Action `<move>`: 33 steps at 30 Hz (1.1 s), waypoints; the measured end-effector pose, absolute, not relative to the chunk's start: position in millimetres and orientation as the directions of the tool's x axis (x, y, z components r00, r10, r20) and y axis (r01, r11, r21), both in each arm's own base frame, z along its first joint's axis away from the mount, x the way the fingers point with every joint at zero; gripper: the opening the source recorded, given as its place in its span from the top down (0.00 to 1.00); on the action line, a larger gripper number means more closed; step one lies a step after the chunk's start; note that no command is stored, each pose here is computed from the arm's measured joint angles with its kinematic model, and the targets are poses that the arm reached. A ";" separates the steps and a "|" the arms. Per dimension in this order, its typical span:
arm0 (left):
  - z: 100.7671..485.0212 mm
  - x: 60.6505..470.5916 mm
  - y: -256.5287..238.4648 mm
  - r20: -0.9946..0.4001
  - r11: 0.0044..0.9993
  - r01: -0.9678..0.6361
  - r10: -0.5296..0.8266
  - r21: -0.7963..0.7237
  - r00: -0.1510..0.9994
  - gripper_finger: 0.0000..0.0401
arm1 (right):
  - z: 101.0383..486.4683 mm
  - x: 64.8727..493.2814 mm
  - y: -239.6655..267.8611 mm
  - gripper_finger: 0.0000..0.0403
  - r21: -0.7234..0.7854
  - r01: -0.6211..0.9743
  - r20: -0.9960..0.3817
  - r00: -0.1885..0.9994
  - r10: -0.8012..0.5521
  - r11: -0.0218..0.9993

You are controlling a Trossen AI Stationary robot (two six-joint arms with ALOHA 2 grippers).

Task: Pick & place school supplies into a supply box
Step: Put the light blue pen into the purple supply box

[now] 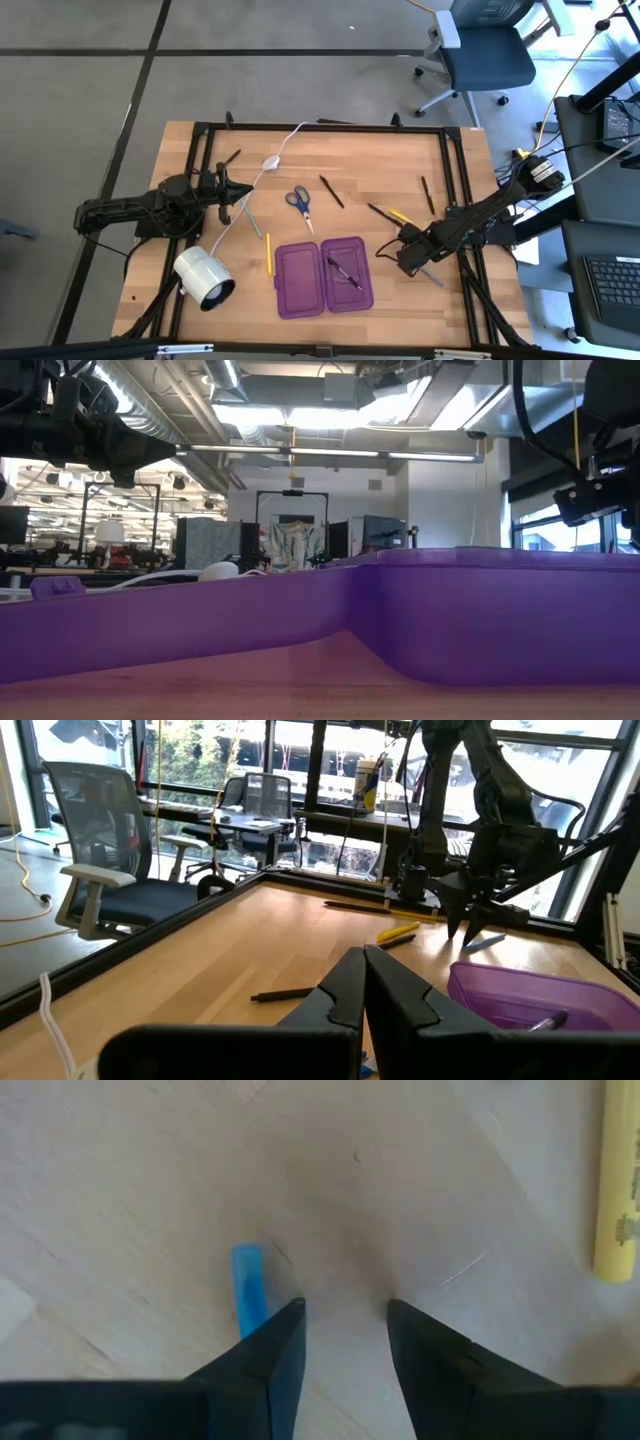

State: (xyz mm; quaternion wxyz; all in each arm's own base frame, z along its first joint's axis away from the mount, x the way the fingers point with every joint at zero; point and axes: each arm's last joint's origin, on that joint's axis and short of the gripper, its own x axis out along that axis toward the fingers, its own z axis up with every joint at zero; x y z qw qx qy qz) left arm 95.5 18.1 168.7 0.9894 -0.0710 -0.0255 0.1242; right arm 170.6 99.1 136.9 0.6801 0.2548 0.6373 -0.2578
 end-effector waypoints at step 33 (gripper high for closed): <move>168.7 95.5 18.1 0.033 0.959 -0.242 0.249 -0.147 0.968 0.99 | 128.7 171.6 101.2 0.65 0.095 0.588 -0.994 0.097 0.046 0.803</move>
